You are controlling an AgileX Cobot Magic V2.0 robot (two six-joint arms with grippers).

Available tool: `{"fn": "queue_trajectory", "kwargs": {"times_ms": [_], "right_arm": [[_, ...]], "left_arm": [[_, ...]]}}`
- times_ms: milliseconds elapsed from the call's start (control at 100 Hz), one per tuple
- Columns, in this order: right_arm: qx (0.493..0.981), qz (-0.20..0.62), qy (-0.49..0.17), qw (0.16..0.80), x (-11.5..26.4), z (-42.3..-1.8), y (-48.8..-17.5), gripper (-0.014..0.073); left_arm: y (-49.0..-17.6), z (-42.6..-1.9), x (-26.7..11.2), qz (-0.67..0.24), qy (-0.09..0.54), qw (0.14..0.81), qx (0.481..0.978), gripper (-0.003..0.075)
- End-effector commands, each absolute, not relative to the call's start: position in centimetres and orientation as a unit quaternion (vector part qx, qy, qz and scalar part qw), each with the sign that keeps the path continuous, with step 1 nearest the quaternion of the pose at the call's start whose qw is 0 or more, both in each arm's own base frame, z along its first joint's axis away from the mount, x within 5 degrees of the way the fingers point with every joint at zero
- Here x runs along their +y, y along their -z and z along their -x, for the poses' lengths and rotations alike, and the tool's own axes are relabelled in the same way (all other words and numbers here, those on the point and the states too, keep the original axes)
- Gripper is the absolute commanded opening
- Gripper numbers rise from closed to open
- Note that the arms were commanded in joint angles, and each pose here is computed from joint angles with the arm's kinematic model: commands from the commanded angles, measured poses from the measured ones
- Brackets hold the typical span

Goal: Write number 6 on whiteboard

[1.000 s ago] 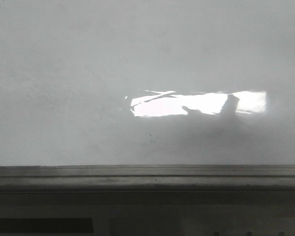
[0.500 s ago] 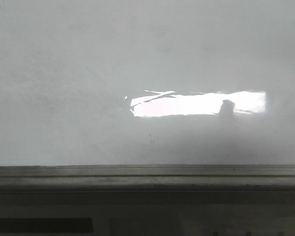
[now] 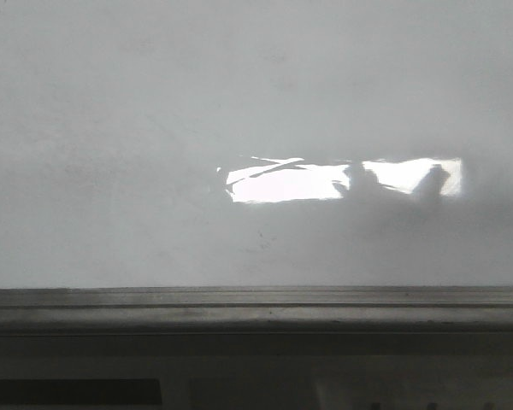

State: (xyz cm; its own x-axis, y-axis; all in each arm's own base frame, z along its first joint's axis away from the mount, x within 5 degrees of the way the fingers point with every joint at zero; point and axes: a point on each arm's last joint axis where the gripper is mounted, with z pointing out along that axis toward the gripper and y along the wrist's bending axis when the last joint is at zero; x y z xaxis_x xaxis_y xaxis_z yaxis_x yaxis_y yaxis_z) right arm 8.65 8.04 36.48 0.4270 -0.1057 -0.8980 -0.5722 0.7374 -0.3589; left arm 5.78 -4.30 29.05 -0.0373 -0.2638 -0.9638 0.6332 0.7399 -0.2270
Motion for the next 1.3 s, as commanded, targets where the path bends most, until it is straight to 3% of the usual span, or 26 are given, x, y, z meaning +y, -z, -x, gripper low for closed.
{"fn": "queue_trajectory", "kwargs": {"times_ms": [0,190,690,860,1290], "right_arm": [[0.424,0.311,-0.19,0.829,8.4,-7.9,-37.1,-0.0063],[0.449,0.323,-0.158,0.818,8.7,-9.0,-35.8,-0.0064],[0.489,0.342,-0.153,0.788,10.3,-11.3,-34.2,-0.0064],[0.483,0.368,-0.125,0.785,11.6,-13.0,-33.1,-0.0064],[0.502,0.318,-0.083,0.8,10.2,-15.2,-32.9,-0.0064]], "left_arm": [[-29.9,-5.8,-4.3,-0.144,0.328,0.687,0.632,-0.002],[-29.9,-5.8,-4.3,-0.144,0.328,0.687,0.632,-0.002],[-29.9,-5.8,-4.3,-0.144,0.328,0.687,0.632,-0.002],[-29.9,-5.8,-4.3,-0.144,0.328,0.687,0.632,-0.002],[-29.9,-5.8,-4.3,-0.144,0.328,0.687,0.632,-0.002]]}}
